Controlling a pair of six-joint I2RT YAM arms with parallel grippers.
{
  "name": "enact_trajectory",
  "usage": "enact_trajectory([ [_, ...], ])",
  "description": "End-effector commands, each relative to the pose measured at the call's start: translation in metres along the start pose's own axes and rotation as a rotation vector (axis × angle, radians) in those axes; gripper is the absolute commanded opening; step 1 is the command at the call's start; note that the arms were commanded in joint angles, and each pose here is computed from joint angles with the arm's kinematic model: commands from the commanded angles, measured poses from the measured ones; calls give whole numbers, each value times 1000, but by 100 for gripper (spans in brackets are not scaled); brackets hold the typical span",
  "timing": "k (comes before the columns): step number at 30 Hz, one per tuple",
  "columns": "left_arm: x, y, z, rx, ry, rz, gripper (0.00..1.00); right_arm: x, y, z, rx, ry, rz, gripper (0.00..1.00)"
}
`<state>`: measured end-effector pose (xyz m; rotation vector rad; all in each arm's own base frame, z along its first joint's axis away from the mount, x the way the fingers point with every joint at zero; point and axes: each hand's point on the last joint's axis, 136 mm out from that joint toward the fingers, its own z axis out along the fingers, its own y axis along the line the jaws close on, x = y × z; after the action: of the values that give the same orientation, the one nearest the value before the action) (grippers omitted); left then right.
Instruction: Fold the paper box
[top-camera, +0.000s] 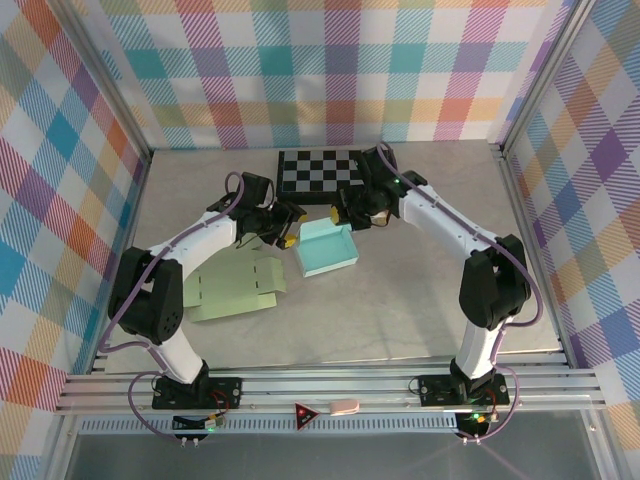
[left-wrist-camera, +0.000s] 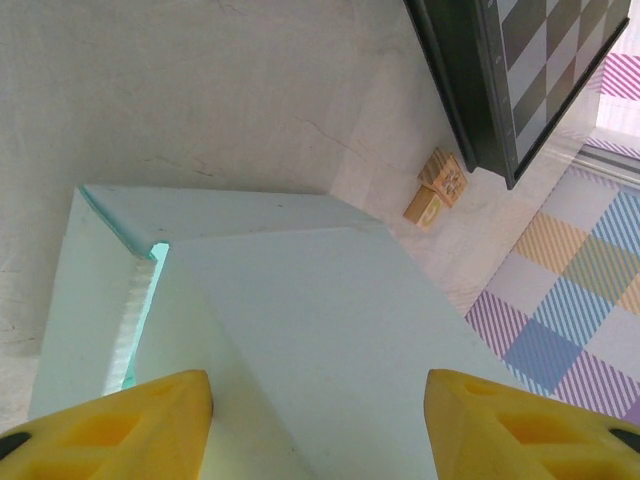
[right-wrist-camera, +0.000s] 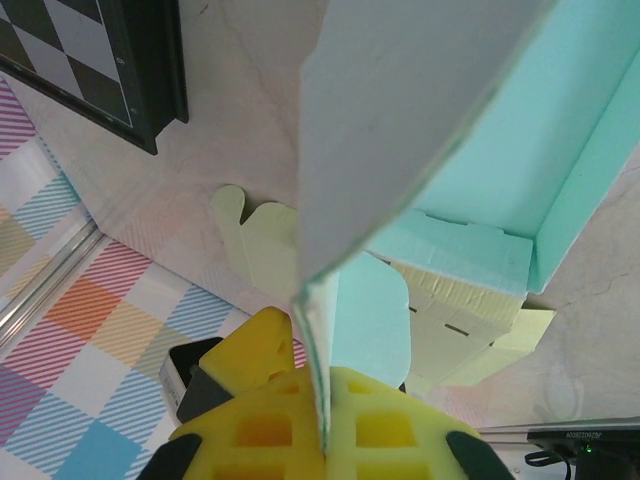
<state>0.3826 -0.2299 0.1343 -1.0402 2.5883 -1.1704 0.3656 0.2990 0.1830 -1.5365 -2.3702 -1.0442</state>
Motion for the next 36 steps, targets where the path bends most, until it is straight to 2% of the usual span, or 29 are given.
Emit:
enact_trajectory([
  [1, 6, -21, 4, 58, 26, 14, 57, 13, 0, -3, 28, 54, 43, 0],
  [10, 7, -3, 14, 10, 29, 34, 52, 12, -12, 5, 52, 60, 38, 0],
  [20, 4, 18, 26, -39, 28, 51, 42, 13, -28, 13, 134, 53, -105, 0],
  [24, 3, 18, 27, -44, 31, 59, 37, 14, -24, 4, 135, 44, -208, 15],
  [27, 3, 19, 29, -49, 35, 62, 36, 16, -16, -6, 125, 45, -291, 31],
  [31, 3, 15, 28, -40, 33, 73, 36, 20, 7, -40, 83, 3, -483, 51],
  [34, 4, 19, 27, -63, 42, 62, 36, 14, 19, -71, 70, -49, -617, 58],
  [36, 4, 18, 27, -60, 44, 63, 36, 0, 24, -90, 69, -91, -684, 59],
])
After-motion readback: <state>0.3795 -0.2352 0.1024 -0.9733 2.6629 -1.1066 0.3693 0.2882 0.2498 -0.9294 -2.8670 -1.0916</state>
